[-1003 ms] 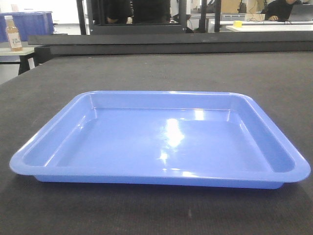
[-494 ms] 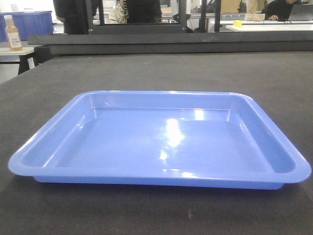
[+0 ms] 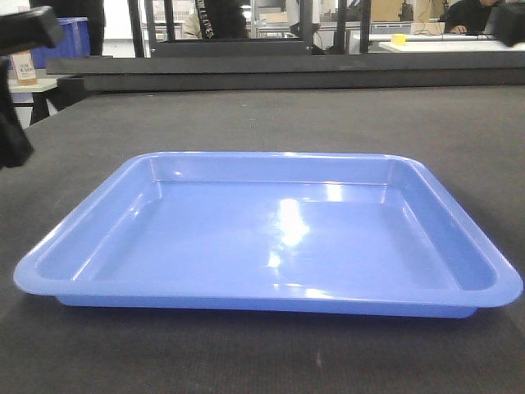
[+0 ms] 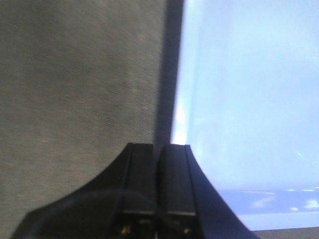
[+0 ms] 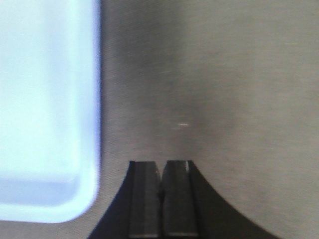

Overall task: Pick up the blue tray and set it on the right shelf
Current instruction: 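Lower both grippers onto opposite side rims of the blue tray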

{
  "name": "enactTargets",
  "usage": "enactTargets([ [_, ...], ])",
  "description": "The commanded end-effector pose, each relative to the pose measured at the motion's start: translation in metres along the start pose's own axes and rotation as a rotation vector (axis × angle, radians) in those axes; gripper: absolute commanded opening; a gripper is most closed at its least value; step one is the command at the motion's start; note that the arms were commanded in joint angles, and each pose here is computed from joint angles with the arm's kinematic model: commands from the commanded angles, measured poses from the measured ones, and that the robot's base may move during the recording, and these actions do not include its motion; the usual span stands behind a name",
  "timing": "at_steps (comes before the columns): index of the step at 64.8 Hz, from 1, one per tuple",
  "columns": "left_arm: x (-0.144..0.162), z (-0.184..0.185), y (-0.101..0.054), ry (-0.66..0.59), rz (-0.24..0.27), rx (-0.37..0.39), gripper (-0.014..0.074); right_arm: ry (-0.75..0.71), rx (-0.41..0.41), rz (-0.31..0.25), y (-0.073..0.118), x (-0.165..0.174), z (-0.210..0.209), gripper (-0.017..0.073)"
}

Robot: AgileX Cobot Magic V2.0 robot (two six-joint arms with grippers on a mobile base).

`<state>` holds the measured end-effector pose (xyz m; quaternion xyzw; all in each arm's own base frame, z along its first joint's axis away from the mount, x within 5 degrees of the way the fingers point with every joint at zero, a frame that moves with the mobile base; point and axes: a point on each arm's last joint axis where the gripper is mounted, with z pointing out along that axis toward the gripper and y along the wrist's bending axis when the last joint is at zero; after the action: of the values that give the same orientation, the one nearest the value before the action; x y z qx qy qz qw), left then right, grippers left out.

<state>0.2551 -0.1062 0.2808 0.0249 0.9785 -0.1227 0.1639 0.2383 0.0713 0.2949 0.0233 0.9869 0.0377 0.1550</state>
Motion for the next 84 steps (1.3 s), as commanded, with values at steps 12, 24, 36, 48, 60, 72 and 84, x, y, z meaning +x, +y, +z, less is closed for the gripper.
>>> enactTargets([
  [12, -0.024, -0.007, -0.014, -0.068, 0.003, 0.051, -0.0041, -0.021, -0.031, -0.022, 0.022, -0.027, 0.000, 0.0059],
  [24, -0.027, -0.001, -0.012, -0.069, 0.014, 0.032, -0.0040, 0.033, -0.088, 0.018, 0.036, -0.043, 0.021, 0.0059],
  [36, -0.033, 0.016, -0.011, -0.031, 0.019, 0.005, 0.0052, 0.098, -0.081, 0.032, 0.043, -0.055, 0.042, 0.0059],
  [48, -0.048, 0.022, -0.015, -0.039, 0.027, -0.001, 0.0209, 0.046, -0.092, 0.033, 0.046, -0.064, 0.040, 0.0059],
  [60, -0.062, 0.035, -0.018, 0.004, 0.052, -0.012, 0.0228, 0.043, -0.085, 0.030, 0.046, -0.065, 0.042, 0.0334],
  [72, -0.067, 0.046, -0.018, 0.033, 0.054, -0.025, 0.0227, 0.076, -0.059, 0.078, 0.045, -0.066, 0.051, 0.0483],
  [84, -0.068, 0.047, -0.017, 0.013, 0.060, -0.029, 0.0227, 0.076, -0.034, 0.107, 0.044, -0.069, 0.064, 0.0483],
])
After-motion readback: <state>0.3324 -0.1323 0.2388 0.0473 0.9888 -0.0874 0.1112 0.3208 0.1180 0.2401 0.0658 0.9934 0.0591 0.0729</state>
